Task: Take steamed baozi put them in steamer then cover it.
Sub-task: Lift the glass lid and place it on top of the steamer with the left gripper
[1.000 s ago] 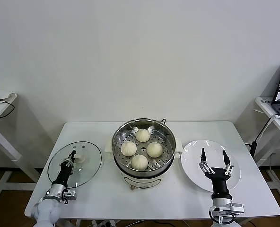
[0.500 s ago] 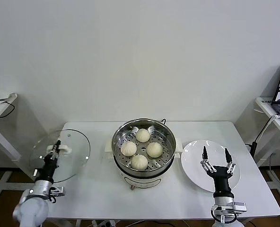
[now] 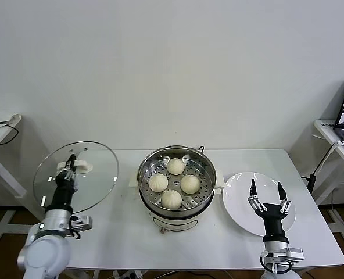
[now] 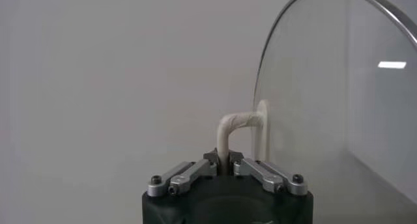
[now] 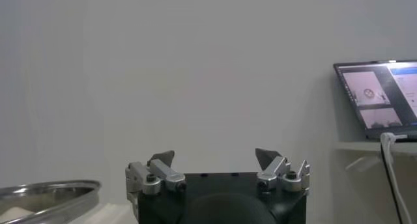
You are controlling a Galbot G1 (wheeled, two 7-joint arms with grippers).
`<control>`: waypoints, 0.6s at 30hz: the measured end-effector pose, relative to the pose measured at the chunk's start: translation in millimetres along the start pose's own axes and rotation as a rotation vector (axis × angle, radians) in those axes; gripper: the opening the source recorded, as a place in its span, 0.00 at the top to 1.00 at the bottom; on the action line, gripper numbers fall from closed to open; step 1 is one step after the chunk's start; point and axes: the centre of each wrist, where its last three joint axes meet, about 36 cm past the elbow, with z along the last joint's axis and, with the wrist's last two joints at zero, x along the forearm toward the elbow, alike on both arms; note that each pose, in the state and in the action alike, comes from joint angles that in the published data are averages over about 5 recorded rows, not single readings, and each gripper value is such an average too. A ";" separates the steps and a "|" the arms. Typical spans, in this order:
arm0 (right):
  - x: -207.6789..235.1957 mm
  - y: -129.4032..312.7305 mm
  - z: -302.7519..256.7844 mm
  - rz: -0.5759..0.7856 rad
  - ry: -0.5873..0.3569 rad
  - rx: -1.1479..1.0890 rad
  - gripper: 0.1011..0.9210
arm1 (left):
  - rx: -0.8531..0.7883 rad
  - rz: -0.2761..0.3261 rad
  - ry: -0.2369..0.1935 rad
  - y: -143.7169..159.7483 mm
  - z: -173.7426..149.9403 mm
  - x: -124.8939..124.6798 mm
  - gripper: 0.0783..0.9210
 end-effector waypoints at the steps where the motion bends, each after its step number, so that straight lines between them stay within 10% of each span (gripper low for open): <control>1: 0.2 -0.6 -0.4 0.003 -0.001 0.001 0.12 | 0.010 0.005 -0.002 4.5 -8.1 0.7 0.87; 18: 11.4 -16.1 -5.3 0.071 -0.005 0.035 0.12 | 0.119 0.077 -0.108 36.8 -141.4 5.2 0.87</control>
